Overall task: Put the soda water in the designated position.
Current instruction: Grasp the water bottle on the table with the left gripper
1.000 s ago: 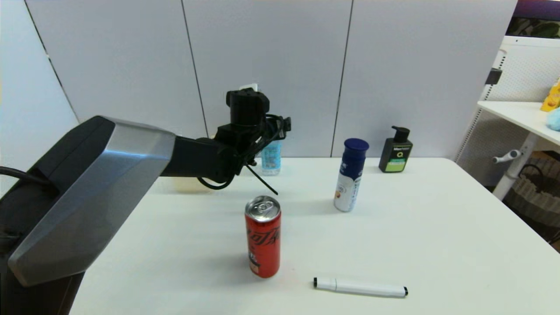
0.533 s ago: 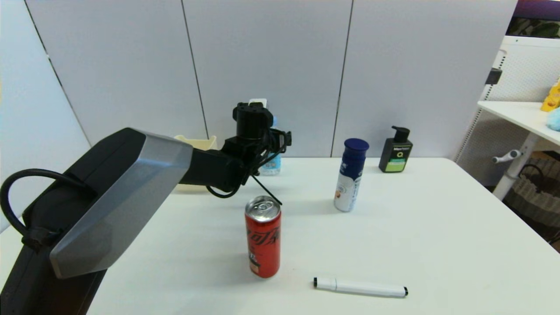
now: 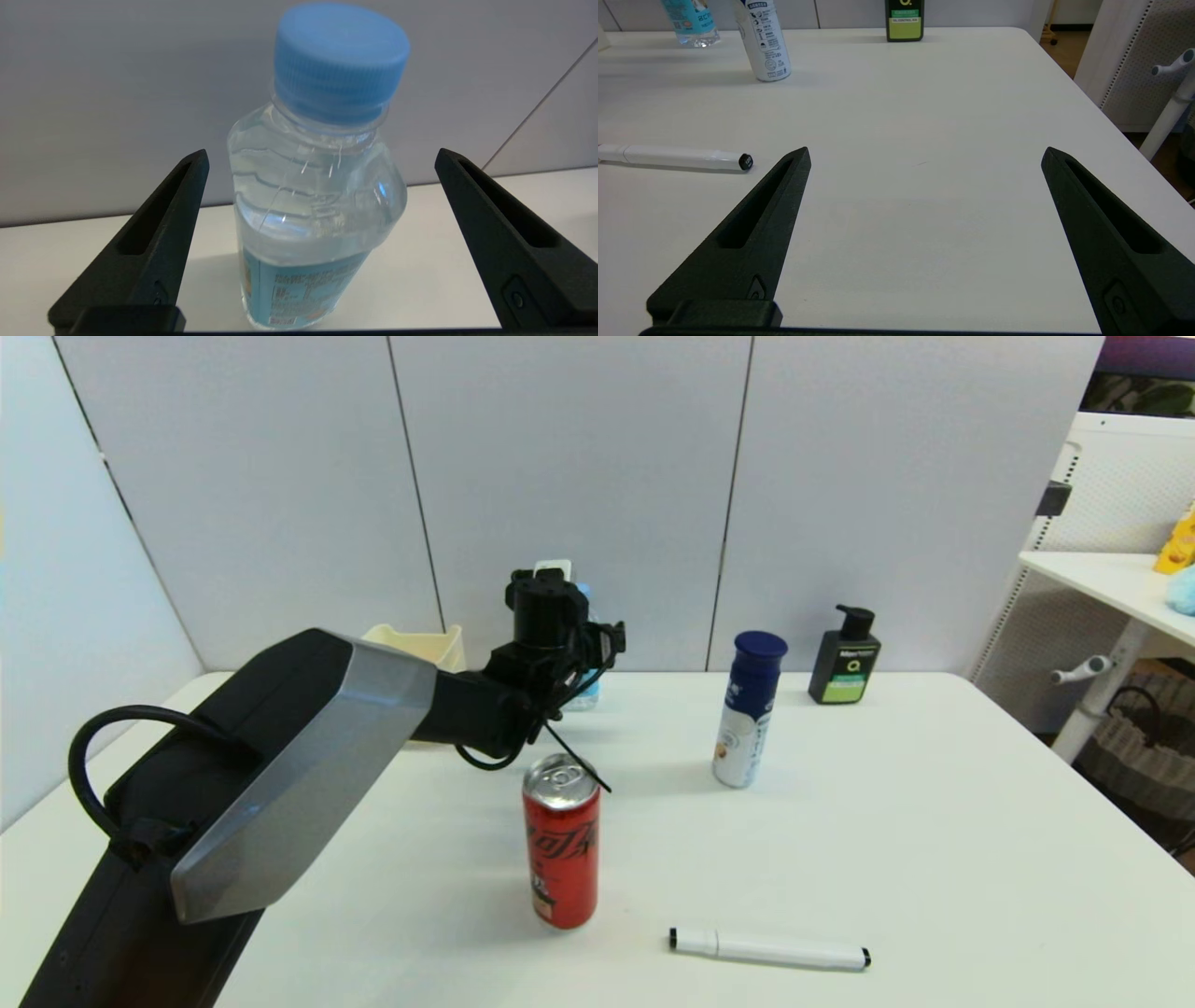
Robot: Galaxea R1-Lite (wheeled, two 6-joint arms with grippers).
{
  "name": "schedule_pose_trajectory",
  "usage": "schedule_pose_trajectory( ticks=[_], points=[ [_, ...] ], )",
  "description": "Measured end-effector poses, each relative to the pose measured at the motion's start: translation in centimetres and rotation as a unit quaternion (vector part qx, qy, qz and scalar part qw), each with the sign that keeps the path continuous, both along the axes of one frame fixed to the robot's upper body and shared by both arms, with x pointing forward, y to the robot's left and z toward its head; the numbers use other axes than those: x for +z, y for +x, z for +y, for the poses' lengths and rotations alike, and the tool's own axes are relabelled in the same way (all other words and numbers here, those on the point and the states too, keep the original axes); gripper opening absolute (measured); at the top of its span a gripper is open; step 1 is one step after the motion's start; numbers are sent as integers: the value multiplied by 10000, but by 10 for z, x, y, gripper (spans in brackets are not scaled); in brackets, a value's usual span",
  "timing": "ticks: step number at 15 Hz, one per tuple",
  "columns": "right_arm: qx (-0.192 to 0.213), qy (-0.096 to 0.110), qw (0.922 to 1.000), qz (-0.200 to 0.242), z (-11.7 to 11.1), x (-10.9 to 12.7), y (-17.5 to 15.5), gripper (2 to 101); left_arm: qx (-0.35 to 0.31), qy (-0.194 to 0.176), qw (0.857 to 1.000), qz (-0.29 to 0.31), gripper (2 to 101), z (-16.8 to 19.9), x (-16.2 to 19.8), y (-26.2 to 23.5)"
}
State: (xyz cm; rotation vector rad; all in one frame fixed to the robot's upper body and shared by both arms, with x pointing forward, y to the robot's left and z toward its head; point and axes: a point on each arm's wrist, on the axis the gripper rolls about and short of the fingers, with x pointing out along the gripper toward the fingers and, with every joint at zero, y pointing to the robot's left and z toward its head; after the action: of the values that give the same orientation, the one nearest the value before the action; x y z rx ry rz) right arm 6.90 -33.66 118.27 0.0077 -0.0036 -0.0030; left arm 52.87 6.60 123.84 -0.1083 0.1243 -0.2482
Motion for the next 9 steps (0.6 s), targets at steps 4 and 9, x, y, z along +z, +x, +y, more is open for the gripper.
schedule_pose_trajectory(
  ticks=[4,9],
  points=[
    [2,-3,10000,0,0,0,0,980,257,-73,9996,-16,978,2,-6,9],
    [0,0,10000,0,0,0,0,980,370,-140,9992,50,978,8,-14,16]
  ],
)
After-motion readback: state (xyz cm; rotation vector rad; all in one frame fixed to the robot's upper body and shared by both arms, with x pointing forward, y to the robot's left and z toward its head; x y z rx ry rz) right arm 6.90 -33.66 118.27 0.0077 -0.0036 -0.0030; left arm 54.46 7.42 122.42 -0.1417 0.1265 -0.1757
